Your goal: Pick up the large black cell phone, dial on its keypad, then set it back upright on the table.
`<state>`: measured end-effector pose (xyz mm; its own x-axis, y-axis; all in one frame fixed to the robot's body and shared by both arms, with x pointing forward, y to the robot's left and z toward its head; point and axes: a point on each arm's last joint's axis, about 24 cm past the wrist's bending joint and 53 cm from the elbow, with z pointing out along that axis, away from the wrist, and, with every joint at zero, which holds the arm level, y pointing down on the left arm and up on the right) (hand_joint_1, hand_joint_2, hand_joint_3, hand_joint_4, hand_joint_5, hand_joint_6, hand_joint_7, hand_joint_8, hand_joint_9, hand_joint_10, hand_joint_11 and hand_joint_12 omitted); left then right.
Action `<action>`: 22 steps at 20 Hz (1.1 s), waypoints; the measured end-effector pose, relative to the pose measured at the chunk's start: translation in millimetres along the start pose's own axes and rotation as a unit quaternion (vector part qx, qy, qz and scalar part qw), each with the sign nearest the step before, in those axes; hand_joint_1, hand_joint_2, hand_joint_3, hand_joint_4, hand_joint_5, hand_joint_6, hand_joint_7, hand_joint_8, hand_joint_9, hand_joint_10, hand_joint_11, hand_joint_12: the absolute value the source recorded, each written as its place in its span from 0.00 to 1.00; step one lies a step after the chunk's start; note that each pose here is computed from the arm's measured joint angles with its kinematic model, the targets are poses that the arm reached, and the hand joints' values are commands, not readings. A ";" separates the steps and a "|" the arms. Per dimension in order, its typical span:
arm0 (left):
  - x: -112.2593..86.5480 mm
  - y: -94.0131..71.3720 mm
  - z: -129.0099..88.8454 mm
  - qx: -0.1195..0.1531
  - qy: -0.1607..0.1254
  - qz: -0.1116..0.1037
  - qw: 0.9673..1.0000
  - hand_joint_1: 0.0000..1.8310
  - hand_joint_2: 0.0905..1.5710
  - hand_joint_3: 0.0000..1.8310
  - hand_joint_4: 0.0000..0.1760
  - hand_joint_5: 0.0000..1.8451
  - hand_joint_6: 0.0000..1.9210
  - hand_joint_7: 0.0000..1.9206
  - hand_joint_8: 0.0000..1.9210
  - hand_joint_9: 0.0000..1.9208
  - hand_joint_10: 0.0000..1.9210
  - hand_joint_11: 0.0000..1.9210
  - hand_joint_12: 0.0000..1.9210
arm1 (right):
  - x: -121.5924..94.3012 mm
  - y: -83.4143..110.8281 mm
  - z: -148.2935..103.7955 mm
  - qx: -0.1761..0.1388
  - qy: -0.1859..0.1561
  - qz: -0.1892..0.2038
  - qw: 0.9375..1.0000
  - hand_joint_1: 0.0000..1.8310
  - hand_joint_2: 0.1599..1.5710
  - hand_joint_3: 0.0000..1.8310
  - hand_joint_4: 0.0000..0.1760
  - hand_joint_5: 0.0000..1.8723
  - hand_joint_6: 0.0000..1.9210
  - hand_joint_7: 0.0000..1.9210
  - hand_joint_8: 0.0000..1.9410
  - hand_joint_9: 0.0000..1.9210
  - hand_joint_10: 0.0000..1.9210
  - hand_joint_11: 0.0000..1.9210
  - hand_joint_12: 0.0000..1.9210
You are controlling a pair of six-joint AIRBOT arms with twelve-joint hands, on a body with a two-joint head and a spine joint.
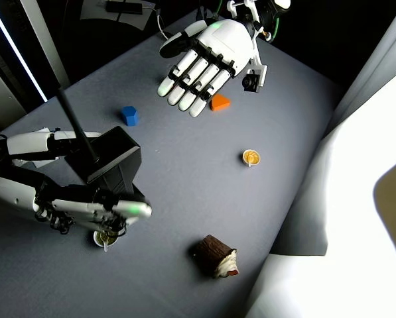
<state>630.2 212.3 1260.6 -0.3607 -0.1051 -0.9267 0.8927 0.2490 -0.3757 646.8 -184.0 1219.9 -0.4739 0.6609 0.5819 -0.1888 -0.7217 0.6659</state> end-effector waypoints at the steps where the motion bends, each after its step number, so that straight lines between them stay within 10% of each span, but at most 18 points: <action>1: -0.7 -0.6 -0.9 0.000 -0.001 0.000 1.000 0.03 0.74 0.00 0.00 0.09 0.00 0.08 0.00 0.07 0.00 0.00 0.20 | 1.1 -0.2 0.0 0.000 0.002 0.000 1.000 0.75 0.68 0.00 0.00 0.48 0.52 0.53 0.47 0.47 0.67 0.36 0.76; 12: -4.4 -1.6 -1.3 0.002 -0.009 -0.001 1.000 0.05 0.76 0.00 0.00 0.09 0.00 0.09 0.00 0.07 0.00 0.00 0.17 | -5.0 6.4 6.4 -0.005 0.013 -0.020 1.000 0.81 0.67 0.00 0.00 0.51 0.43 0.51 0.45 0.49 0.58 0.40 0.87; 16: -4.1 0.6 -0.4 -0.004 -0.009 0.000 1.000 0.21 0.78 0.00 0.10 0.09 0.00 0.10 0.00 0.08 0.00 0.00 0.21 | -3.3 9.4 9.0 -0.007 0.027 -0.033 0.999 0.81 0.67 0.00 0.00 0.49 0.49 0.49 0.46 0.50 0.54 0.44 0.83; 20: -3.7 9.6 0.5 -0.023 -0.009 0.003 1.000 0.36 0.82 0.00 0.19 0.11 0.00 0.28 0.01 0.32 0.06 0.04 0.64 | 9.5 8.9 8.7 -0.005 0.058 -0.042 0.997 0.81 0.67 0.00 0.00 0.48 0.49 0.50 0.46 0.50 0.55 0.43 0.84; 22: -4.8 14.6 0.3 -0.034 -0.010 0.005 0.999 0.36 0.83 0.00 0.20 0.11 0.00 0.30 0.01 0.34 0.07 0.05 0.68 | 10.3 11.6 10.7 -0.009 0.063 -0.046 0.997 0.81 0.67 0.00 0.00 0.48 0.49 0.50 0.46 0.50 0.55 0.43 0.84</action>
<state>645.0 216.2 1259.6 -0.3460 -0.1224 -0.9302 0.8755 0.3142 -0.3670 648.9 -183.4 1238.6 -0.5581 0.6939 0.4551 -0.2513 -0.6640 0.7042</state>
